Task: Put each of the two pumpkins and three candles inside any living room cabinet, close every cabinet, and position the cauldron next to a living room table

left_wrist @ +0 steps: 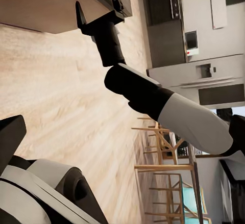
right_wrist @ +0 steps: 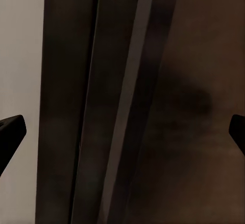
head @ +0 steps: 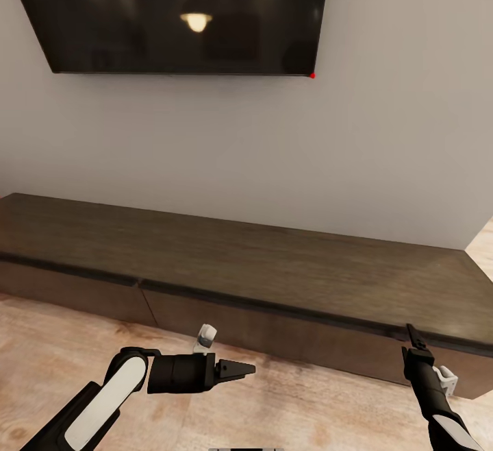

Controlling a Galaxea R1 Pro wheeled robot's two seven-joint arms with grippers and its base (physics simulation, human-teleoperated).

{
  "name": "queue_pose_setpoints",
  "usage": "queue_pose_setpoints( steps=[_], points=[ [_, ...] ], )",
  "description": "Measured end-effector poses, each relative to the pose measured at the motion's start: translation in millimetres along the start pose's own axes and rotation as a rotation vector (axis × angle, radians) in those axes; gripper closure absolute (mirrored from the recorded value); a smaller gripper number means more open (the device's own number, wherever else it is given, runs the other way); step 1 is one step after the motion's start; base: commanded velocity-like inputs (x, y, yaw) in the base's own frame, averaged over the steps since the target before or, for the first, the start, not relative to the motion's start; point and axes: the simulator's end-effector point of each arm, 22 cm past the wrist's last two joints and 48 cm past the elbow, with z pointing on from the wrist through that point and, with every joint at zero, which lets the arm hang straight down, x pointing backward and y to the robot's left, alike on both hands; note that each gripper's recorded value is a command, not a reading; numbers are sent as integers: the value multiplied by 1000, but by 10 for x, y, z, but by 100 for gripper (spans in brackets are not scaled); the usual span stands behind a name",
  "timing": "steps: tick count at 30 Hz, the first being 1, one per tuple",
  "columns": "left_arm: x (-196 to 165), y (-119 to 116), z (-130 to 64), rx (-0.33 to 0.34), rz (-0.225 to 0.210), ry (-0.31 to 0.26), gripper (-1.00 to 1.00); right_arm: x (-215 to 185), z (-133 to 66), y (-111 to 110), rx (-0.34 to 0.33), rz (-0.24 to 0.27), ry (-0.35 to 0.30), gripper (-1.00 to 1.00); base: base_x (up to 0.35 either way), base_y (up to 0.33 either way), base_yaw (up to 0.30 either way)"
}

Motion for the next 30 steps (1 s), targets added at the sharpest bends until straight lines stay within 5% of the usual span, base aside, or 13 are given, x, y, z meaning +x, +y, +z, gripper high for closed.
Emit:
queue_pose_setpoints(
  steps=[14, 15, 30],
  points=[
    [0, -1, 0, 0, 0, 0, -100, -4, 2, 6, -1, -2, -2, -100, 0, 0, 0],
    [0, -1, 0, 0, 0, 0, -100, -5, 2, 6, -1, -3, -3, 100, 0, 0, 0],
    [0, 1, 0, 0, 0, 0, -100, 2, -28, -73, 21, 0, -4, 100, 0, 0, 0]
  ],
)
